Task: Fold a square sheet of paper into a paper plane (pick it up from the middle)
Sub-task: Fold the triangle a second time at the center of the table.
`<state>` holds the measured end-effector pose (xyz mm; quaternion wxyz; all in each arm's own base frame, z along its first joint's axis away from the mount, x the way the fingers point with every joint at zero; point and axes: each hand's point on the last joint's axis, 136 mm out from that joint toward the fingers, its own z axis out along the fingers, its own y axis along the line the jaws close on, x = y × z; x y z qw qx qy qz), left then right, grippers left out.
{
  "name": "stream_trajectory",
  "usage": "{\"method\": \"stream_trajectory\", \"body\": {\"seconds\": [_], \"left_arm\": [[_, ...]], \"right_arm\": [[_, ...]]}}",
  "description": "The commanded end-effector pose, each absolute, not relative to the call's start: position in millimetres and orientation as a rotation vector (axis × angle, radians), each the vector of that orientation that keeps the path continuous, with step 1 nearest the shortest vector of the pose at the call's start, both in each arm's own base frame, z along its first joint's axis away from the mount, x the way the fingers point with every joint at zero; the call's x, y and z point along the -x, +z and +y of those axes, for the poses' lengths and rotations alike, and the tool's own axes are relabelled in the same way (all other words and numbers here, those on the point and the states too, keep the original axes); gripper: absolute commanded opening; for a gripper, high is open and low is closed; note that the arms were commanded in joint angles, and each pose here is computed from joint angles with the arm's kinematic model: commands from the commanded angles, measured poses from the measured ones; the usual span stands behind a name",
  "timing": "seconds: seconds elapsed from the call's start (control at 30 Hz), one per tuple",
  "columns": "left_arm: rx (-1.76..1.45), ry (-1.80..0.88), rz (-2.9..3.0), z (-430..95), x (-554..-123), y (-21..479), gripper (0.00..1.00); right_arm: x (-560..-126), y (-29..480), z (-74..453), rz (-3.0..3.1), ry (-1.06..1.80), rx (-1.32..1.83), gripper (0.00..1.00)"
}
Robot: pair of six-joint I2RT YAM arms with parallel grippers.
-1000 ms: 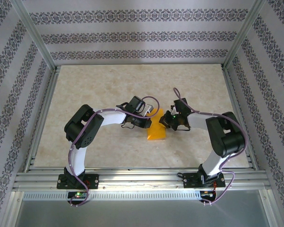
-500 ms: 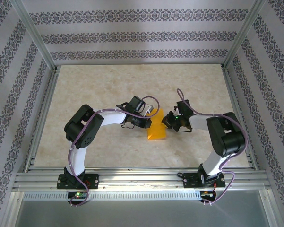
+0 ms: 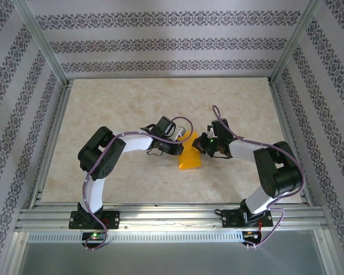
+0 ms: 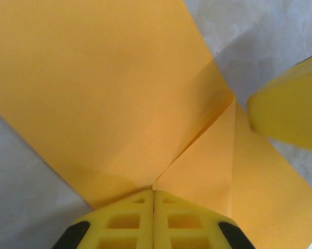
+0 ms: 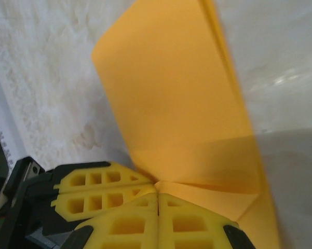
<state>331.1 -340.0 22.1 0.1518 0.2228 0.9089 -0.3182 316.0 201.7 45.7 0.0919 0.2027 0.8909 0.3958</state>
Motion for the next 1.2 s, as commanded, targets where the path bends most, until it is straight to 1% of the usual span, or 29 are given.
{"method": "stream_trajectory", "body": {"seconds": [0.0,0.23,0.5,0.77,0.97,1.17], "left_arm": [[-0.605,-0.899,2.693,-326.8,-322.5,0.1,0.05],[-0.611,-0.89,2.694,-326.1,-322.7,1.5,0.06],[-0.62,-0.89,2.698,-326.3,-322.3,1.0,0.06],[-0.622,-0.888,2.698,-326.3,-322.6,2.2,0.06],[-0.595,-0.9,2.684,-331.5,-330.9,28.8,0.22],[-0.503,-0.887,2.693,-324.8,-334.3,58.3,0.31]], "right_arm": [[-306.4,45.8,221.4,2.702,1.263,-0.51,0.02],[-294.7,35.0,224.9,2.74,1.284,-0.518,0.03],[-282.4,-1.7,202.4,2.813,1.138,-0.619,0.01],[-275.3,-10.2,191.8,2.851,1.049,-0.628,0.0],[-274.7,-11.0,191.5,2.863,1.039,-0.622,0.0],[-271.9,-14.9,190.3,2.872,1.032,-0.639,0.0]]}}
